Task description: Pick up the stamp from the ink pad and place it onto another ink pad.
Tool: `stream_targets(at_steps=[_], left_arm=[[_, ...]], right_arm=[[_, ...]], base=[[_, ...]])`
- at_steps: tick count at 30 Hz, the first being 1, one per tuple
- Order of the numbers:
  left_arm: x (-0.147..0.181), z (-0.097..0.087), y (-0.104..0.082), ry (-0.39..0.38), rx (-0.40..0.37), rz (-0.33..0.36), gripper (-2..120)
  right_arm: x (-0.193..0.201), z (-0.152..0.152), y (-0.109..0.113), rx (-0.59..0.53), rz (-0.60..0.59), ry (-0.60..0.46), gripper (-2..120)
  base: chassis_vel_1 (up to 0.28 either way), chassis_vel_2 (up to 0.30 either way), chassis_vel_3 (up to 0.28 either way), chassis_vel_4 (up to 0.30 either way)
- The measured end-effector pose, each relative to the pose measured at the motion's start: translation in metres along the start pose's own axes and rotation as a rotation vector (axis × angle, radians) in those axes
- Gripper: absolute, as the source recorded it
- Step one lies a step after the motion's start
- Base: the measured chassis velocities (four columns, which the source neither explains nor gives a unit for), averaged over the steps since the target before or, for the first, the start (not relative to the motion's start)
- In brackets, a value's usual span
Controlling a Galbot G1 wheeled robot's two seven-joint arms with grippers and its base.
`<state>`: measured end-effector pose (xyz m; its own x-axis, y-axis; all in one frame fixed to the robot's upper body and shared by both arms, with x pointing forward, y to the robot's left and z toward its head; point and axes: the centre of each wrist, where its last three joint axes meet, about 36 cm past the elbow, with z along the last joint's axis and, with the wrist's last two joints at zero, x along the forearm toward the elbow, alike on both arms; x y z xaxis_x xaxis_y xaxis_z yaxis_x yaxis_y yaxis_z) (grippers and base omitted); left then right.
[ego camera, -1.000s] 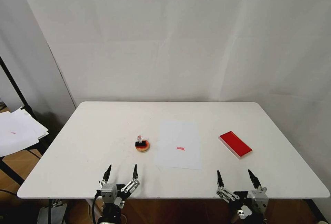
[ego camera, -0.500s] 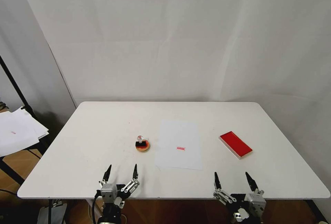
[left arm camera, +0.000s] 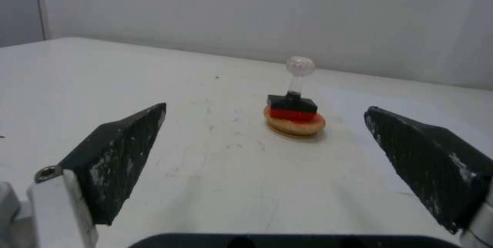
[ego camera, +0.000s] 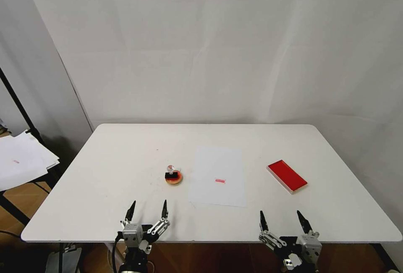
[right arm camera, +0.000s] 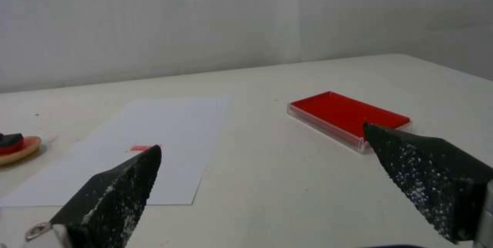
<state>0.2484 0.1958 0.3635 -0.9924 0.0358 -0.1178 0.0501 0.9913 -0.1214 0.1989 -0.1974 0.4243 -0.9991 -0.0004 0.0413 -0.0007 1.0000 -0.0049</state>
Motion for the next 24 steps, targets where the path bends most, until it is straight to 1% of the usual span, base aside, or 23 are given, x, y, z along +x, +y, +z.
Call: stream_targets(at_steps=[24], left_arm=[[0.0,0.0,0.0,0.0,0.0,0.0,102]], right_arm=[[-0.0002,0.0004,0.0,0.0,0.001,0.002,100]], base=[[0.0,0.0,0.0,0.0]])
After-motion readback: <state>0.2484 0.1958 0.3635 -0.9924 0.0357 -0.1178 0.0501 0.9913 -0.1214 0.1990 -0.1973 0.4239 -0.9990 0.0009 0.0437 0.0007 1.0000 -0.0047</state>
